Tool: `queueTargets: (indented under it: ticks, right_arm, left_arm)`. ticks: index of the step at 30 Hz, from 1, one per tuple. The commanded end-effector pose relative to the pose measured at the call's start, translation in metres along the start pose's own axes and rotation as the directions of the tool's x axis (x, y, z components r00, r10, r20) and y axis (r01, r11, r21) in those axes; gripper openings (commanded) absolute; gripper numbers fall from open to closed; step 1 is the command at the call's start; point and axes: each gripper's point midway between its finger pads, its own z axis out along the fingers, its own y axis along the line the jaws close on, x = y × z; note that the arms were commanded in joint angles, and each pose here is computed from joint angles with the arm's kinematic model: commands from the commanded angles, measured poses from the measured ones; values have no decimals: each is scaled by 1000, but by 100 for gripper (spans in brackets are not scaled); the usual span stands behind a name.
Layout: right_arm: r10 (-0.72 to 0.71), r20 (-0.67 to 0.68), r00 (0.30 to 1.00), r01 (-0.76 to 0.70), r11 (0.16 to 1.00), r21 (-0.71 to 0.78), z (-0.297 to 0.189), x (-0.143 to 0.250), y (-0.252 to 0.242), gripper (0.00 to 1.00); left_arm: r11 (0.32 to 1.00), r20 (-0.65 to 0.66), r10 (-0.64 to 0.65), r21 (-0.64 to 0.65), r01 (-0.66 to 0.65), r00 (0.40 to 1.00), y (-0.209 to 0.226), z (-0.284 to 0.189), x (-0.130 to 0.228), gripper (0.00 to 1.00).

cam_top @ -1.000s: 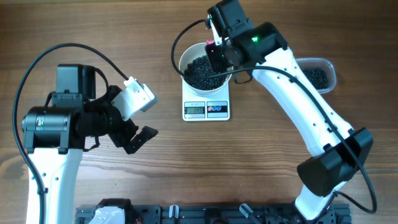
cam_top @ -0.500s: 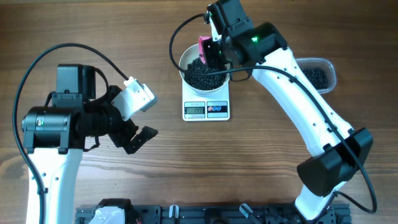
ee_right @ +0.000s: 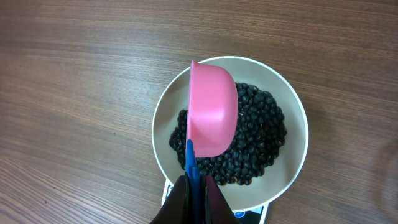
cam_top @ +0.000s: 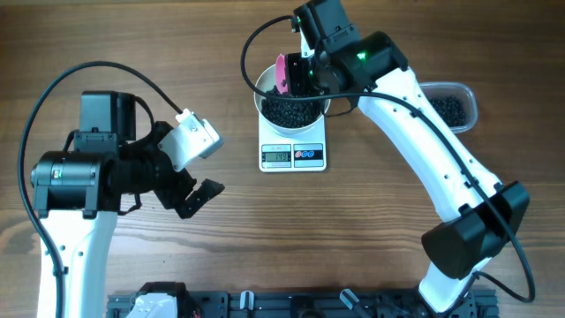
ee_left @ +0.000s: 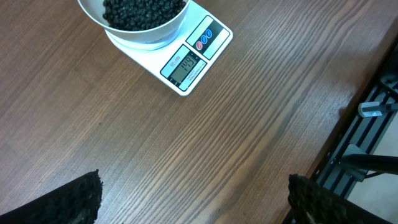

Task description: Scoop item into bowl and weigh 150g on scale

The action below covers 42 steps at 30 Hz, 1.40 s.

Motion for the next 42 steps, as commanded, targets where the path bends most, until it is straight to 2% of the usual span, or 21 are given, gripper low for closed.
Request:
queueTargets:
  ticks: [1,5,15,17,18,20,21,23,25,30,34,42]
  right_arm:
    - [-33,-19,999,33,999,3,7,4,-1,4]
    - [-45,2,999,44,990,133,5,1,-24,4]
    - [-124,-59,990,131,982,136,11,12,-26,4]
    - [-102,-44,994,106,989,100,13,9,-19,4]
    - [-145,-72,987,150,986,70,15,14,-15,4]
    - [-179,-91,980,190,974,126,15,17,-27,4]
    - [-153,-71,986,160,981,110,15,13,-22,5]
    - [-199,-72,977,203,977,60,16,13,-14,4]
    - [-190,-68,979,198,971,136,15,11,-27,4]
    - [-137,-10,990,137,990,-26,17,0,4,4]
    - [-53,-29,998,48,986,-158,14,1,21,4]
    - [-6,11,1000,8,975,-222,12,-13,32,4]
  left_arm:
    - [1000,23,21,-16,-21,1000,1,-6,-4,100]
    - [1000,23,21,-16,-21,1000,1,-6,-4,100]
    - [1000,23,21,-16,-21,1000,1,-6,-4,100]
    - [1000,23,21,-16,-21,1000,1,-6,-4,100]
    - [1000,23,21,-16,-21,1000,1,-6,-4,100]
    - [1000,23,21,-16,-21,1000,1,-6,-4,100]
    - [1000,23,21,-16,-21,1000,1,-6,-4,100]
    - [1000,23,21,-16,-21,1000,1,-6,-4,100]
    - [1000,23,21,-16,-21,1000,1,-6,-4,100]
    - [1000,23,21,-16,-21,1000,1,-6,-4,100]
    - [1000,23,21,-16,-21,1000,1,-6,-4,100]
    - [1000,23,21,-16,-21,1000,1,-6,-4,100]
